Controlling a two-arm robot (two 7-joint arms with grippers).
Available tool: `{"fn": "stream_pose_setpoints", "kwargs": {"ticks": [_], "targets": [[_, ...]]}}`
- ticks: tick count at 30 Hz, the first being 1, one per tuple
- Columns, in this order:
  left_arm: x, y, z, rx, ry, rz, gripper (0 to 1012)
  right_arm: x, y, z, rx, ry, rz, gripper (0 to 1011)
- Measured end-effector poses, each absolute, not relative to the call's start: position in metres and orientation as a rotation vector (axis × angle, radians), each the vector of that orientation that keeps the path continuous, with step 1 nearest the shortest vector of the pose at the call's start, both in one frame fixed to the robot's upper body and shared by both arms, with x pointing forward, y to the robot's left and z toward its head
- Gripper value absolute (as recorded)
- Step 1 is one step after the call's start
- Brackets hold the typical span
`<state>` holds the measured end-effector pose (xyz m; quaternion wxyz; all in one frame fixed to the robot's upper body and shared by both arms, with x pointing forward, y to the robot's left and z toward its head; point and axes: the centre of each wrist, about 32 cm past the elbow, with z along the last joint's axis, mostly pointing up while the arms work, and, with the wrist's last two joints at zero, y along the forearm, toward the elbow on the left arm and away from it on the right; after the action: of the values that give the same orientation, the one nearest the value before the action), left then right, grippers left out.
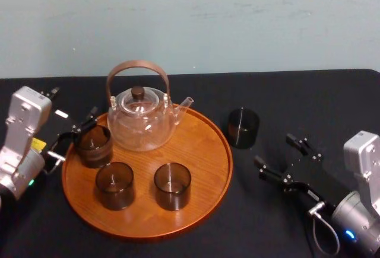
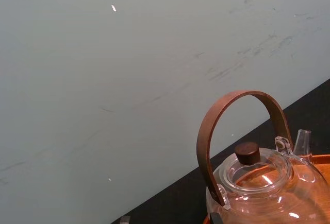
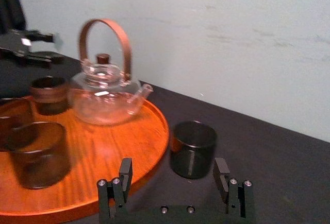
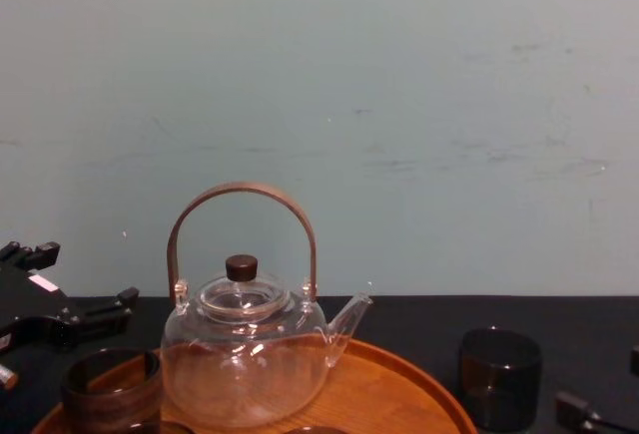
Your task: Pick up the glass from the table and place it on the tray.
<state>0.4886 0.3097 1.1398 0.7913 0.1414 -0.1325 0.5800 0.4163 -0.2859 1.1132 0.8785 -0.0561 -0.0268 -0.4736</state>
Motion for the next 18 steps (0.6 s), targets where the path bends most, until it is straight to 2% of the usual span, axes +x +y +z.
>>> {"fn": "stream_pose_setpoints", "kwargs": {"ticks": [10,18], "targets": [[0.489,0.310,1.140,0.304,-0.285,1.248,1001,0.443,-0.288,1.119,-0.193,-0.040,-1.052,1002],[0.489,0.310,1.140,0.304,-0.285,1.248,1002,0.461,-0.285,1.123,-0.216,-0.052,-1.054,1002]]}}
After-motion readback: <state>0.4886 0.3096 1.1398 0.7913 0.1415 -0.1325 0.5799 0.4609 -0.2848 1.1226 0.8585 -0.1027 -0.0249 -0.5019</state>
